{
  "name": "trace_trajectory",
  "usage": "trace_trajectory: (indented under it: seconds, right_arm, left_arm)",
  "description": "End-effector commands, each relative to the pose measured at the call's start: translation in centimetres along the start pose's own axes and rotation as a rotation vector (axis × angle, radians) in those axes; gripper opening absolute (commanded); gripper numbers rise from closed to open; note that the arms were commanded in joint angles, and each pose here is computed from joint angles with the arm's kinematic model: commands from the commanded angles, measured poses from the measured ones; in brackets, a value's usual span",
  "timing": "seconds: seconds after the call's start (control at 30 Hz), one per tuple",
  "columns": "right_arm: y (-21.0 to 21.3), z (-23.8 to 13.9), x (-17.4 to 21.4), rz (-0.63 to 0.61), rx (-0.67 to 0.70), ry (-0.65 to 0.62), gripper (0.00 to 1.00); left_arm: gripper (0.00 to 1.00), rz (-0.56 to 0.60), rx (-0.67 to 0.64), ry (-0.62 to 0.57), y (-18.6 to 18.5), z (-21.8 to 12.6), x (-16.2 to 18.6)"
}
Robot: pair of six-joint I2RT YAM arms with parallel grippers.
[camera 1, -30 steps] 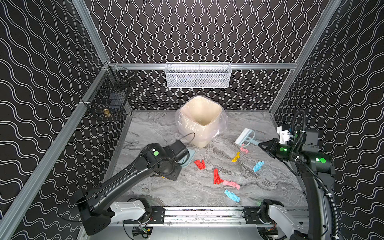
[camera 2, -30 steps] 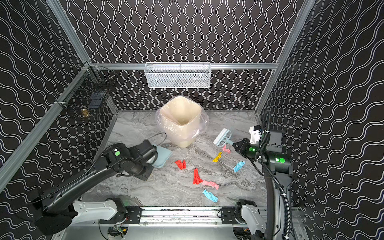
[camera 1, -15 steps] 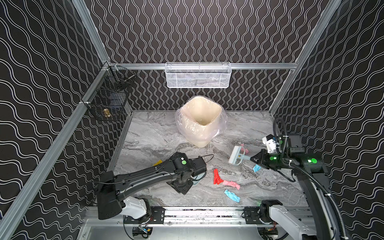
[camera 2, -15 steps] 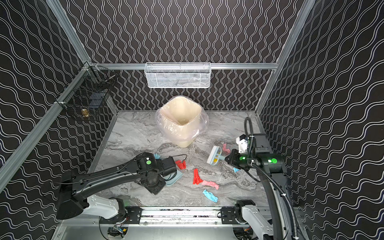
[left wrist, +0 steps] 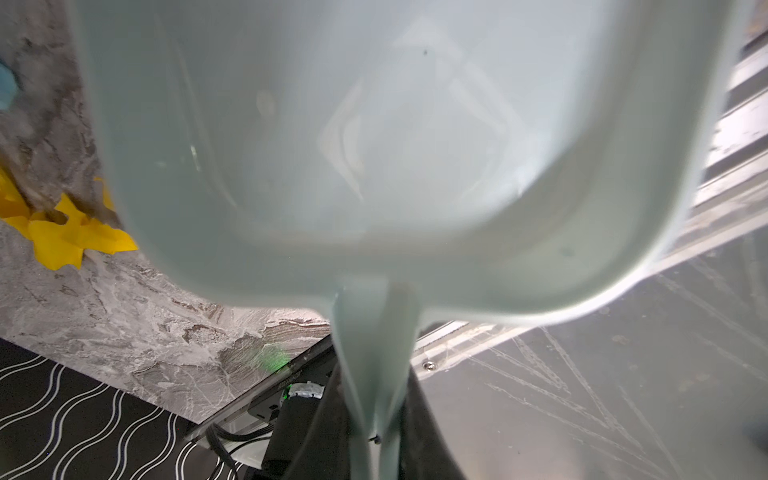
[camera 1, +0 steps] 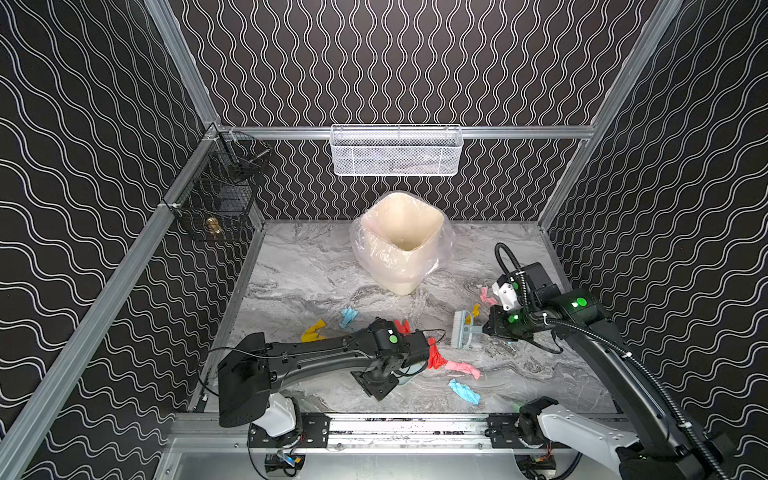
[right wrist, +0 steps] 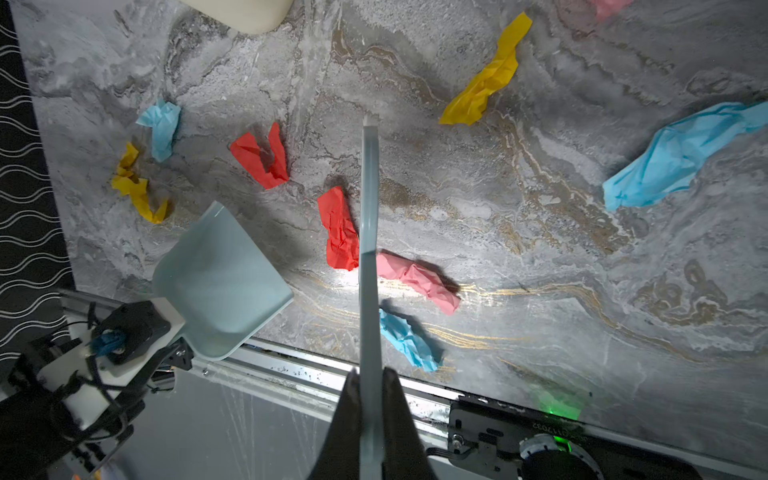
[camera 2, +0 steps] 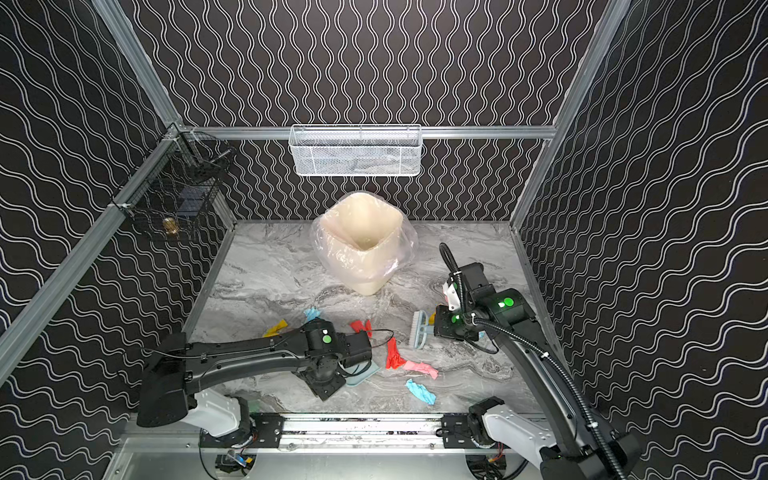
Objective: Sweep away the paper scraps from the table
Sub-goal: 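Carry the dustpan toward the red scraps while the right gripper lowers the brush, then sweep the red scrap into the dustpan with the brush in the right gripper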
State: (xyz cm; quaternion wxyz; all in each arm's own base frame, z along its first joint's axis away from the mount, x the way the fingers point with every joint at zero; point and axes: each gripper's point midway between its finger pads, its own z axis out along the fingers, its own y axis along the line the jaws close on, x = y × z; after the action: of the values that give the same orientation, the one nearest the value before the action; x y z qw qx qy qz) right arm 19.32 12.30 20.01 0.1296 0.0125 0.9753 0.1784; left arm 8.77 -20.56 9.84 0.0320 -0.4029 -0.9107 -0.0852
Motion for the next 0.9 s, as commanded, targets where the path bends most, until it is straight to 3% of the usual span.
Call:
trace_trajectory:
  seconds: [0.0, 0.43, 0.87]
  right_arm:
    - [-0.3, 0.6, -1.3, -0.033, 0.037, -0.039, 0.00]
    - [0.4, 3.5, -3.6, -0.080, 0.036, -0.066, 0.00]
    - [0.9, 4.8, -0.4, -0.167, 0.082, 0.050, 0.00]
  left_arm:
    - [0.04, 0.033, -0.006, -0.025, -0.1, 0.3, -0.8]
    - [0.03, 0.071, -0.017, 0.011, -0.5, 1.7, -1.4]
    - [0.02, 0.125, -0.027, 0.034, -0.8, 2.7, -1.9]
